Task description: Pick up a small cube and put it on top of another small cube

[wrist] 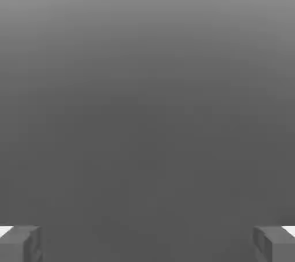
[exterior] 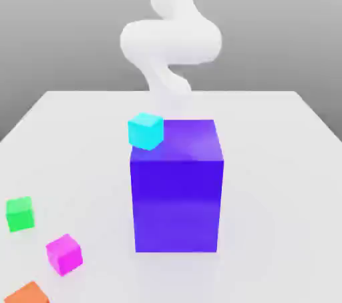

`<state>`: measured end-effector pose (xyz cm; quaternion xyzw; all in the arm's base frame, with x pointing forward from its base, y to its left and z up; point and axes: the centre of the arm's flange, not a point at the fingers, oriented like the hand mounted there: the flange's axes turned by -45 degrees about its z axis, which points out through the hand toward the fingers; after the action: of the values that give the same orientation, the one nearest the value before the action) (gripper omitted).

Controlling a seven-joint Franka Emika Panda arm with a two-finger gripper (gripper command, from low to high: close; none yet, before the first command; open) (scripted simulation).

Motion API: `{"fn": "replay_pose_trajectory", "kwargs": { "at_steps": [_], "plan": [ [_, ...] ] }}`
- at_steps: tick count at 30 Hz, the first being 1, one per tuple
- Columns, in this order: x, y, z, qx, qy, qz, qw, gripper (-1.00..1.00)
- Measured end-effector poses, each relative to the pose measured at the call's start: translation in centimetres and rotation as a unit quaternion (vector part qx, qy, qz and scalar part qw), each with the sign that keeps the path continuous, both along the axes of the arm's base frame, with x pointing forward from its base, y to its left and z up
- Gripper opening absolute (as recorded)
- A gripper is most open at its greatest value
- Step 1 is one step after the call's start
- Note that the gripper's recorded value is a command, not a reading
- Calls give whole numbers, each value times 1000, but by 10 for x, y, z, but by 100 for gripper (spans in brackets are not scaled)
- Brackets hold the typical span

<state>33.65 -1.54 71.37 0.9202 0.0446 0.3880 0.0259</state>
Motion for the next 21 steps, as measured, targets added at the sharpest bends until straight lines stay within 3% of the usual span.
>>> {"fn": "replay_pose_trajectory", "kwargs": {
  "at_steps": [10, 21],
  "plan": [
    [-33, -67, 0, -174, 17, 146, 974, 0],
    [-52, -143, -28, -329, 53, 308, 891, 0]
  ]
}}
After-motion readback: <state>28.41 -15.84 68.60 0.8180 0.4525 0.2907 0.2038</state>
